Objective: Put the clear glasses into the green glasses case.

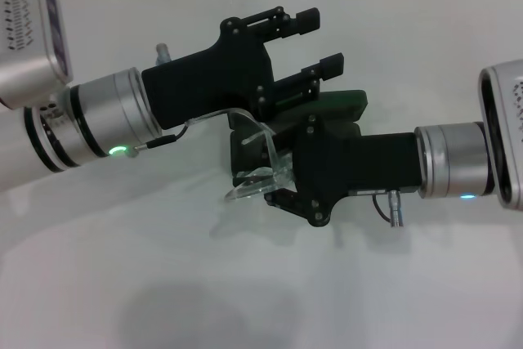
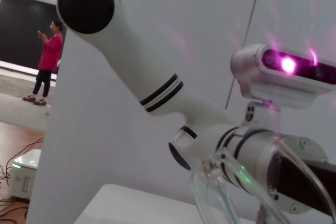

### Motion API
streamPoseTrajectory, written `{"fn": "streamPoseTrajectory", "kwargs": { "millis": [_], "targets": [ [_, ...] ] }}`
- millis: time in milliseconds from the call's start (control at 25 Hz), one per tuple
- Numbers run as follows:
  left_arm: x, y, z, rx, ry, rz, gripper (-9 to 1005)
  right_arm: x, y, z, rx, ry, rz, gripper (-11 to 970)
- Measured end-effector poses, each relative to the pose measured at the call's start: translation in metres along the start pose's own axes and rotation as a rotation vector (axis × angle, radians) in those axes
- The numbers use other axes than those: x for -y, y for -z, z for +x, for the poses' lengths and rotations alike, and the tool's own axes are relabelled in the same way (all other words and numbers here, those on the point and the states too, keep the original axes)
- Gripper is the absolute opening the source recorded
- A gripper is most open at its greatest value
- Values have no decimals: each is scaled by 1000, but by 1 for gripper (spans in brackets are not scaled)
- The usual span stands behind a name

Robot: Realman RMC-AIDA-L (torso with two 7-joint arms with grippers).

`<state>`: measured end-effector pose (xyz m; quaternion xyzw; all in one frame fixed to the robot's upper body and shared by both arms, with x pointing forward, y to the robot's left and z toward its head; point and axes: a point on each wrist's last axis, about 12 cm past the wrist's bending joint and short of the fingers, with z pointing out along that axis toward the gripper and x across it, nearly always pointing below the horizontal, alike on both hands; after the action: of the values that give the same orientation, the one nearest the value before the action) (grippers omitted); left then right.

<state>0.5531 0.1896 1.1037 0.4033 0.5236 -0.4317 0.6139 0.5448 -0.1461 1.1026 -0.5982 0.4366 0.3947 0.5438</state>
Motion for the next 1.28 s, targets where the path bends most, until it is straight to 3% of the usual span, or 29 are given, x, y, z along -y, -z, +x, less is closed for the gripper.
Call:
{"fn": "streamPoseTrajectory", "kwargs": {
  "millis": [240, 640, 840, 1000, 1280],
  "targets": [
    [-1, 0, -1, 16, 3, -16, 593, -6, -1, -2, 19, 37, -30, 117],
    [-13, 23, 3, 21, 15, -182, 593, -19, 21, 3, 46, 80, 46, 114],
    [-7, 26, 6, 12, 39, -163, 593, -13, 29, 3, 44, 68, 101, 113],
    [2, 20, 7, 17, 104, -85, 592, -12, 30, 4, 34, 65, 114, 113],
    [14, 13, 5, 24, 115, 22, 592, -9, 30, 8, 3, 32, 133, 112]
  ]
}}
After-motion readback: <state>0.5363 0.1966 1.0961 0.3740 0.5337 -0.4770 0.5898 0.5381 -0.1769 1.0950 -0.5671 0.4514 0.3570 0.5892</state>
